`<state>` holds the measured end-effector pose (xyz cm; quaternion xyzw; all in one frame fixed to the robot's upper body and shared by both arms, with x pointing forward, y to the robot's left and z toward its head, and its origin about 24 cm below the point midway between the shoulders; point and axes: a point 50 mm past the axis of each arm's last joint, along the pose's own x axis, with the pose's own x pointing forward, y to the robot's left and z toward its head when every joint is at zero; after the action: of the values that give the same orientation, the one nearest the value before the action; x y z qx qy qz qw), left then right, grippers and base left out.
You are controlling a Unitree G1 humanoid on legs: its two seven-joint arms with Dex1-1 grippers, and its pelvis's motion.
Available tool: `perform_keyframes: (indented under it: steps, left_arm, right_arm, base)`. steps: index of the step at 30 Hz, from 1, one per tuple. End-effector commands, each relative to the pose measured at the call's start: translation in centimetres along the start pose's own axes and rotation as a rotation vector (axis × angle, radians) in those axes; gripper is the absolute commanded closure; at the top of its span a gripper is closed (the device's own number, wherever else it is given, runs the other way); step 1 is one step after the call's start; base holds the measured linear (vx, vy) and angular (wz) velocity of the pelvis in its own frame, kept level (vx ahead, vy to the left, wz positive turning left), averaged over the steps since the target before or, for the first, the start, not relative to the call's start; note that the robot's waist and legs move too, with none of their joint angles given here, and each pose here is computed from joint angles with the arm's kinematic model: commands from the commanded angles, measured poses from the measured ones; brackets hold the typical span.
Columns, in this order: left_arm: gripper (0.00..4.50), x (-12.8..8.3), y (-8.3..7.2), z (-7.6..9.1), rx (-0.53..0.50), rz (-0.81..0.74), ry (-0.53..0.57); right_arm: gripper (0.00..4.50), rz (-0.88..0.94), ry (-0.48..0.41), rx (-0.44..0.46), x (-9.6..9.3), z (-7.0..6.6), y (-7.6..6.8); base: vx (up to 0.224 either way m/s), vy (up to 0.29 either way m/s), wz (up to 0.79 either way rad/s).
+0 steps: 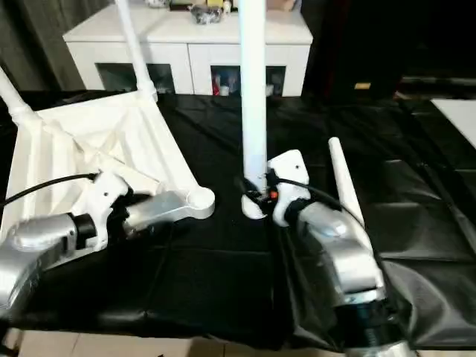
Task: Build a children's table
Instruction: Pick table leg, then insert table leg to table base
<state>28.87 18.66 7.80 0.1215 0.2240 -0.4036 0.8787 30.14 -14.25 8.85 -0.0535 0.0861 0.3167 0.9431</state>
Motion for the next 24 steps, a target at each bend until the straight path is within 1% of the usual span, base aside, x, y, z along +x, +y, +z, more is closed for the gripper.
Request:
perform_keyframes:
  steps: [1,3,5,7,8,9,10,12,14,16,18,20,23,24]
  left_arm:
    - [0.45,0.5,0.8,-0.2,0.037,-0.012,0.030]
    - [0.76,0.7,1.1,-0.2,0.057,-0.038,0.039]
    - [0.84,0.9,1.5,-0.2,0.054,-0.062,0.054]
    - [1.10,1.0,1.6,-0.2,0.044,-0.071,0.055]
    - [1.10,1.1,1.8,-0.2,0.040,-0.074,0.056]
    - [1.23,1.2,1.8,-0.2,0.038,-0.076,0.056]
    - [1.29,1.5,2.0,0.0,0.014,-0.105,0.050]
    - [1.42,1.7,1.9,0.0,0.008,-0.127,0.051]
    - [1.67,2.1,1.9,-0.1,0.016,-0.148,0.061]
    - [1.82,2.5,2.0,-0.4,0.023,-0.152,0.072]
    - [2.04,2.6,2.0,-0.5,0.019,-0.163,0.088]
    - [2.12,2.7,1.9,-0.9,0.026,-0.184,0.114]
    - [2.44,2.7,2.1,-1.2,0.031,-0.181,0.144]
    - [2.44,2.8,2.3,-1.3,0.033,-0.174,0.151]
  right_arm:
    - [2.64,0.054,-0.023,-0.040,0.3,0.9,0.3]
    - [2.64,0.069,-0.017,-0.045,0.3,0.8,0.3]
    - [2.64,0.086,-0.009,-0.050,0.2,0.7,0.4]
    - [2.64,0.093,-0.006,-0.050,0.1,0.6,0.4]
    - [2.64,0.098,-0.004,-0.051,0.0,0.5,0.5]
    - [2.64,0.099,-0.004,-0.051,0.0,0.5,0.5]
    - [2.64,0.109,-0.004,-0.048,-0.1,0.5,0.6]
    - [2.64,0.113,-0.003,-0.050,-0.2,0.4,0.7]
    - [2.64,0.118,-0.002,-0.051,-0.2,0.3,0.8]
    - [2.64,0.123,-0.001,-0.051,-0.2,0.1,1.1]
    - [2.64,0.127,-0.002,-0.049,-0.1,0.2,1.2]
    - [2.64,0.142,-0.005,-0.047,-0.1,0.3,1.5]
    - [2.64,0.152,-0.004,-0.057,0.0,0.3,1.6]
    - [2.64,0.155,-0.005,-0.059,0.1,0.3,1.5]
  base:
    - [0.000,0.000,0.00]
    - [0.000,0.000,0.00]
    - [0.000,0.000,0.00]
    - [0.000,0.000,0.00]
    - [0.000,0.000,0.00]
    - [0.000,0.000,0.00]
    - [0.000,0.000,0.00]
    - [0.000,0.000,0.00]
    - [0.000,0.000,0.00]
    - [0.000,0.000,0.00]
    - [0.000,0.000,0.00]
    - [0.000,0.000,0.00]
    - [0.000,0.000,0.00]
    - [0.000,0.000,0.00]
